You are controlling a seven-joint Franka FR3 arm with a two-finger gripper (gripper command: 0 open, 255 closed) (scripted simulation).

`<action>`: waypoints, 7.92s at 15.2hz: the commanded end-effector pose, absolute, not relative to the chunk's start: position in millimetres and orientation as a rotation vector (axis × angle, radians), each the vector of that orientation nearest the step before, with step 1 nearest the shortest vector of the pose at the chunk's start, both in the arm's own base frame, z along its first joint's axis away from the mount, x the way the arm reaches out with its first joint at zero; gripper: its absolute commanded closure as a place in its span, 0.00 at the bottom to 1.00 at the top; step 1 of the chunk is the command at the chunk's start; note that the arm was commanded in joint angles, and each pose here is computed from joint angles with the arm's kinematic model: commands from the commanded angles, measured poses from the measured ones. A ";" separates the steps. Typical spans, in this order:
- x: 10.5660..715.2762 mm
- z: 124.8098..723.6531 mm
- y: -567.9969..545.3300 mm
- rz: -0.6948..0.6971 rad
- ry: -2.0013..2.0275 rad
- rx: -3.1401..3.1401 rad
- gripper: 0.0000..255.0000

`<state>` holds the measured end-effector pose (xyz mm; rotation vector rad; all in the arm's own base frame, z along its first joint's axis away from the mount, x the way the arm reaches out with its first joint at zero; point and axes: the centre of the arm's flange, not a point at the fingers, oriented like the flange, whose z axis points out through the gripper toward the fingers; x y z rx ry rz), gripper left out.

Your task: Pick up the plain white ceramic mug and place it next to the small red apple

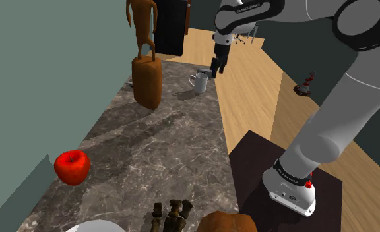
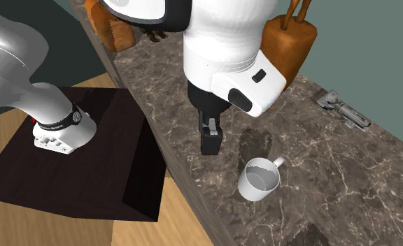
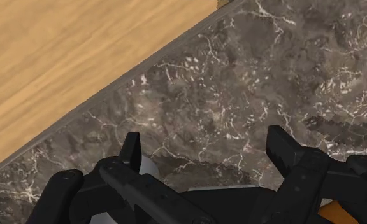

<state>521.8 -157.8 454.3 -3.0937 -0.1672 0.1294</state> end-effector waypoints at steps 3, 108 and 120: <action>562.9 438.4 -187.2 0.122 -0.172 -3.104 0.00; 614.5 538.1 220.8 0.104 -0.181 -3.126 1.00; 600.2 538.4 378.5 0.104 -0.181 -3.126 1.00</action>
